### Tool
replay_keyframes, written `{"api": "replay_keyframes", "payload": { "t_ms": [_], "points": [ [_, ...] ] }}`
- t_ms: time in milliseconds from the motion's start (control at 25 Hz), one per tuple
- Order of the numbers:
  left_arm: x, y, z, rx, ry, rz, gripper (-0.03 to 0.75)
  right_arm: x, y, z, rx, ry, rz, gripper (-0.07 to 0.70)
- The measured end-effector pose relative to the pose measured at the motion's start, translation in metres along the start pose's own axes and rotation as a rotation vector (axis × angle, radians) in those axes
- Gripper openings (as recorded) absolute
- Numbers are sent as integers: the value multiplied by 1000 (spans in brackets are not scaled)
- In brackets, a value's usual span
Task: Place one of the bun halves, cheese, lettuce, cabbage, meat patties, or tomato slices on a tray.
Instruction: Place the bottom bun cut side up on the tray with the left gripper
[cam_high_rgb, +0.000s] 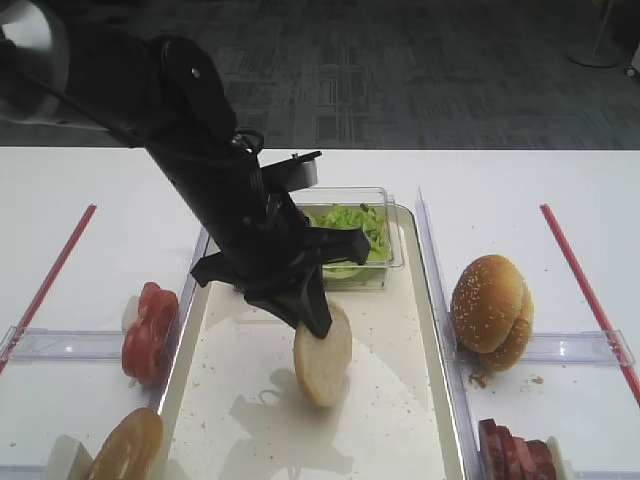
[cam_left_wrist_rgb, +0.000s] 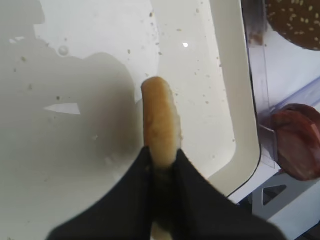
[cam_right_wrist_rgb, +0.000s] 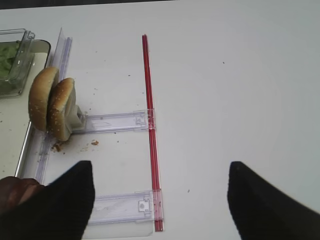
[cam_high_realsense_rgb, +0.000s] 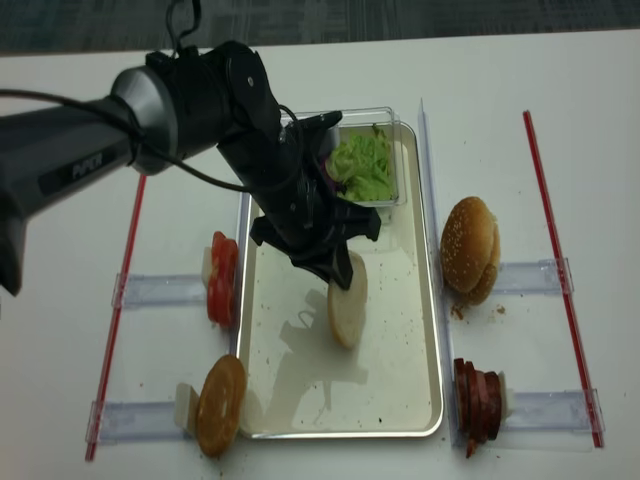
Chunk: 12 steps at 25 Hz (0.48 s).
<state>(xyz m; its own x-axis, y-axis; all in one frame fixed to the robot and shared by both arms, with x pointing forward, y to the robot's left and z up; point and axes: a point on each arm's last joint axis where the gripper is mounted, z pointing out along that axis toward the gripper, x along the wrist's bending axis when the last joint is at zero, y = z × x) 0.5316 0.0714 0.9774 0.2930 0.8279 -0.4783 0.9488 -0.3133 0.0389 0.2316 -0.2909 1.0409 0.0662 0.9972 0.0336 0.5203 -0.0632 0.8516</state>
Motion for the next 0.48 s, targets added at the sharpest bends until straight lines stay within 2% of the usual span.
{"api": "replay_keyframes", "payload": {
  "t_ms": [200,360,480],
  "points": [
    [2,2,6,5,1,9,31,0,0,0,0,0,0,571],
    [7,4,3,-6,0,-3,34,0,0,0,0,0,0,571],
    [13,6,0,-13,0,-20,80,0,0,0,0,0,0,571]
  ]
}}
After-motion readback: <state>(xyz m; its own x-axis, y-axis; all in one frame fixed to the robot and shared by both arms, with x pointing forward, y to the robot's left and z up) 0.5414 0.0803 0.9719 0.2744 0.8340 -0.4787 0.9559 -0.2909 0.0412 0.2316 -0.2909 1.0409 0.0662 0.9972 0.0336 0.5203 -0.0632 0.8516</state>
